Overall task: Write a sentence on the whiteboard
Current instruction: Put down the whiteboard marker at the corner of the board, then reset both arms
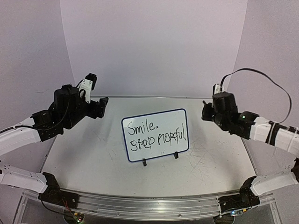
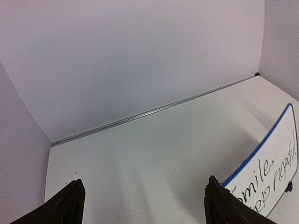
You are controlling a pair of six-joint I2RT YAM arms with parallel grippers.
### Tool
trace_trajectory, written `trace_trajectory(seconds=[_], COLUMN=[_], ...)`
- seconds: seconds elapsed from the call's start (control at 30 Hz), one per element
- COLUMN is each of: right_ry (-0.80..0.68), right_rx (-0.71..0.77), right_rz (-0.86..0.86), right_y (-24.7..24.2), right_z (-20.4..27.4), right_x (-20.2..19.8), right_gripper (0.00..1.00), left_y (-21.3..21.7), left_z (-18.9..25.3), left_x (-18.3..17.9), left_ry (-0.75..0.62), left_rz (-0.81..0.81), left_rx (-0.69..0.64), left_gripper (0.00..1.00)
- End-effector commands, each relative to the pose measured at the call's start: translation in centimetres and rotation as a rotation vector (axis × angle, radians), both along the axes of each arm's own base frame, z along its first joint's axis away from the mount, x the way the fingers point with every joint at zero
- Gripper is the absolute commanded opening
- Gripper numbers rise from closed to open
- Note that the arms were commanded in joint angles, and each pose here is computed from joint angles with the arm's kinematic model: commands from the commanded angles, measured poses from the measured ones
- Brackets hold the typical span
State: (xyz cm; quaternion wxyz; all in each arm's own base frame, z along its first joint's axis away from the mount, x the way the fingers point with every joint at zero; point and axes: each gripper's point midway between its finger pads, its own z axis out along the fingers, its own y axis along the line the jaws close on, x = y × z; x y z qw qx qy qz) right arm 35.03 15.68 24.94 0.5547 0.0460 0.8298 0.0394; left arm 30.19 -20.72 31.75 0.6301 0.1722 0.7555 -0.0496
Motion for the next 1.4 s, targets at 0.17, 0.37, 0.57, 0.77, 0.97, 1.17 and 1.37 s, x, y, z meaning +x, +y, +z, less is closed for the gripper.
trace_trajectory(seconds=[0.17, 0.37, 0.57, 0.77, 0.97, 1.17, 1.37], right_ry=[0.205, 0.271, 0.349, 0.352, 0.264, 0.036, -0.257], right_rx=[-0.014, 0.015, 0.058, 0.091, 0.082, 0.031, 0.046], right_rz=[-0.084, -0.090, -0.089, -0.091, -0.107, -0.142, -0.120], right_y=[-1.3, -1.1, -1.1, -1.2, -1.9, -4.7, -7.9], right_z=[-13.3, -17.4, -21.4, -21.6, -14.3, 0.8, 16.6], right_x=[-1.4, -2.1, -3.5, -3.9, -3.4, -3.5, -6.4], right_gripper=[0.01, 0.06, 0.11, 0.30, 0.71, 0.98, 0.98], left_y=[1.0, 1.4, 2.9, 3.6, 4.4, 6.3, 7.7], left_z=[2.1, 3.2, 5.7, 7.8, 11.0, 15.3, 20.5], left_x=[0.7, 0.6, -0.5, -1.2, -2.0, -2.4, -3.2], left_ry=[0.035, 0.009, -0.057, -0.102, -0.156, -0.257, -0.392], left_rz=[0.067, 0.070, 0.078, 0.067, 0.055, 0.121, 0.160], left_rx=[-0.240, -0.242, -0.257, -0.234, -0.241, -0.218, -0.222], left_gripper=[0.91, 0.90, 0.91, 0.95, 0.99, 0.99, 0.99])
